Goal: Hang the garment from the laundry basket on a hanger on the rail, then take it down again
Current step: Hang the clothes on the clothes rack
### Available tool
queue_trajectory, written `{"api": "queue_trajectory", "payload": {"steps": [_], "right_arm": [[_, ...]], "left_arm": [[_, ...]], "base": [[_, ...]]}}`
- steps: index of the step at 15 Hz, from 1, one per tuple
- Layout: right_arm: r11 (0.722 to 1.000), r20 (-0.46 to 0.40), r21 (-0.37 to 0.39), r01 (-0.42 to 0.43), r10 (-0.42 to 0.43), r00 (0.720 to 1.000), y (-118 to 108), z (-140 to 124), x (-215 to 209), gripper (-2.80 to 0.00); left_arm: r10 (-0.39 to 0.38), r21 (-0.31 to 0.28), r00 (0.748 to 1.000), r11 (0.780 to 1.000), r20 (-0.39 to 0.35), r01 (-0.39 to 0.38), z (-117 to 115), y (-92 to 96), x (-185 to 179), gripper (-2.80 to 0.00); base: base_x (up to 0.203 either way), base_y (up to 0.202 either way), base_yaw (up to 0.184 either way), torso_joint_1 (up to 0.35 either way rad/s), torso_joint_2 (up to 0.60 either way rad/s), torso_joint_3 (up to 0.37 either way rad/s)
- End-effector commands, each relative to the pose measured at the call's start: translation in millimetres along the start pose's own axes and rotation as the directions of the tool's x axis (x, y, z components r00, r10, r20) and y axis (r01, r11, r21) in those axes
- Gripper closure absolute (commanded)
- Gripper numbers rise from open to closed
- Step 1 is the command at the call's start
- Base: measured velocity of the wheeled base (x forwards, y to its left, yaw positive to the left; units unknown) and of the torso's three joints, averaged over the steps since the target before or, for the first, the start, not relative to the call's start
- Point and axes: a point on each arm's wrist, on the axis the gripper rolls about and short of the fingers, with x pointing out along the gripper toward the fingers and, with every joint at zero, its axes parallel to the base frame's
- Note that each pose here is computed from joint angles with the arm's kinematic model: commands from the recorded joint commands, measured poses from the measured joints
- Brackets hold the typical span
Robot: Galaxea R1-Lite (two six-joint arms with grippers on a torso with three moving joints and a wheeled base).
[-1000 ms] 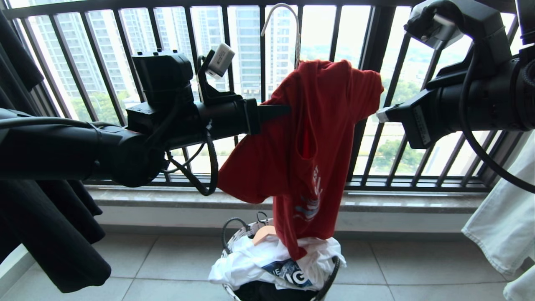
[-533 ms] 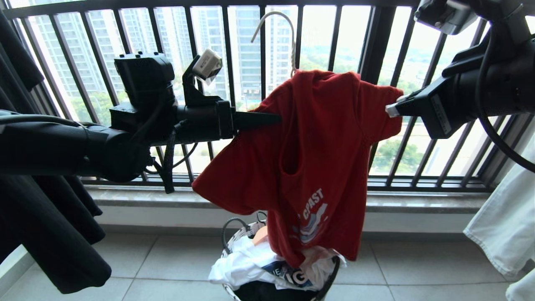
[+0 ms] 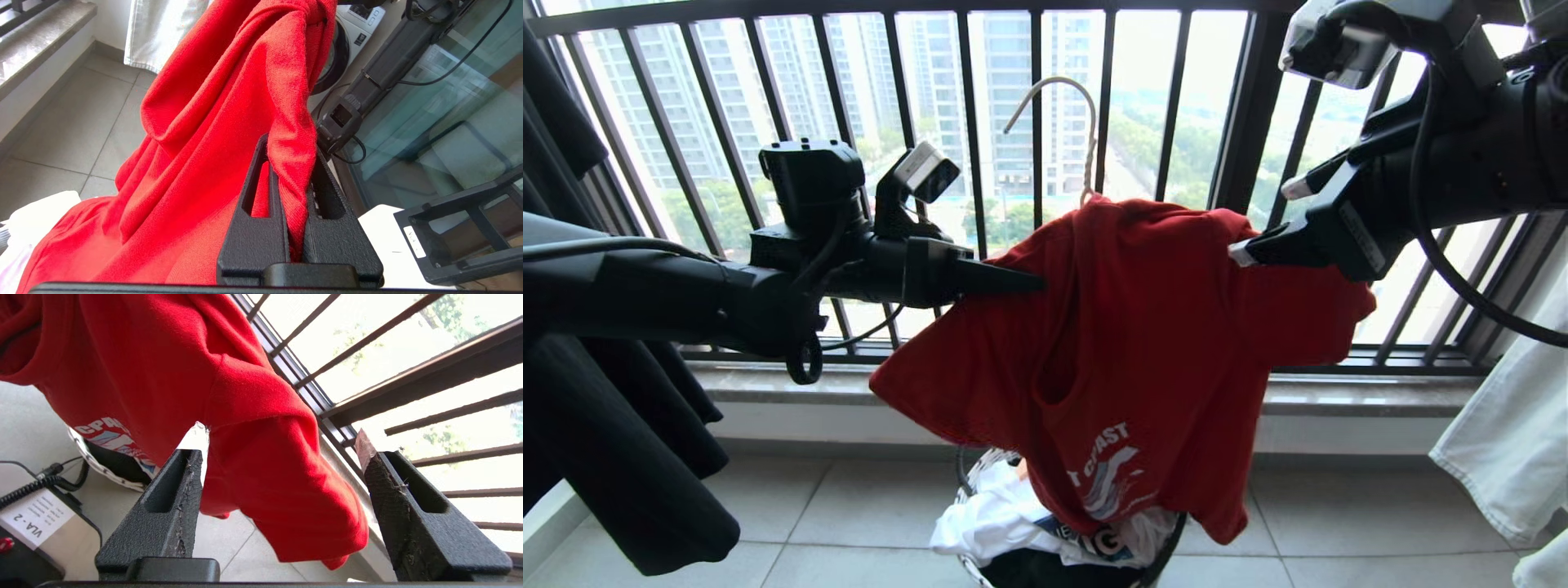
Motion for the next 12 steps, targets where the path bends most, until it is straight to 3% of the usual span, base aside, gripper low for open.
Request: {"api": "queue_trajectory", "payload": {"steps": [1,4,7,9,12], "right_arm": [[0.996,0.006,-0.051,-0.073,0.074,0.997,3.9,0.1,8.7,-2.8],[0.978,0.014,-0.153,-0.14,0.144,0.989,7.6,0.3,18.2,-2.8],[0.963,0.039,-0.176,-0.202,0.212,0.976,14.6,3.3,20.4,-2.8],[0.956,0.054,-0.206,-0.209,0.224,0.973,15.3,6.3,22.5,-2.8],[0.959,0.088,-0.213,-0.188,0.211,0.974,11.0,9.8,11.3,-2.8]], "left_arm": [[-0.022,-0.021,1.0,1.0,-0.014,0.022,-5.7,9.3,-2.9,0.0],[-0.058,0.008,0.998,0.998,-0.03,0.059,-6.3,12.0,-12.3,0.0],[-0.051,0.037,0.998,0.998,-0.026,0.052,-9.8,15.8,-15.5,0.0],[-0.051,0.06,0.998,0.997,-0.025,0.052,-11.0,14.5,-16.2,0.0],[-0.05,0.048,0.998,0.997,-0.025,0.052,-14.3,21.3,-15.7,0.0]], "base": [[0.0,0.0,0.0,0.0,0.0,0.0],[0.0,0.0,0.0,0.0,0.0,0.0],[0.0,0.0,0.0,0.0,0.0,0.0],[0.0,0.0,0.0,0.0,0.0,0.0],[0.0,0.0,0.0,0.0,0.0,0.0]]}}
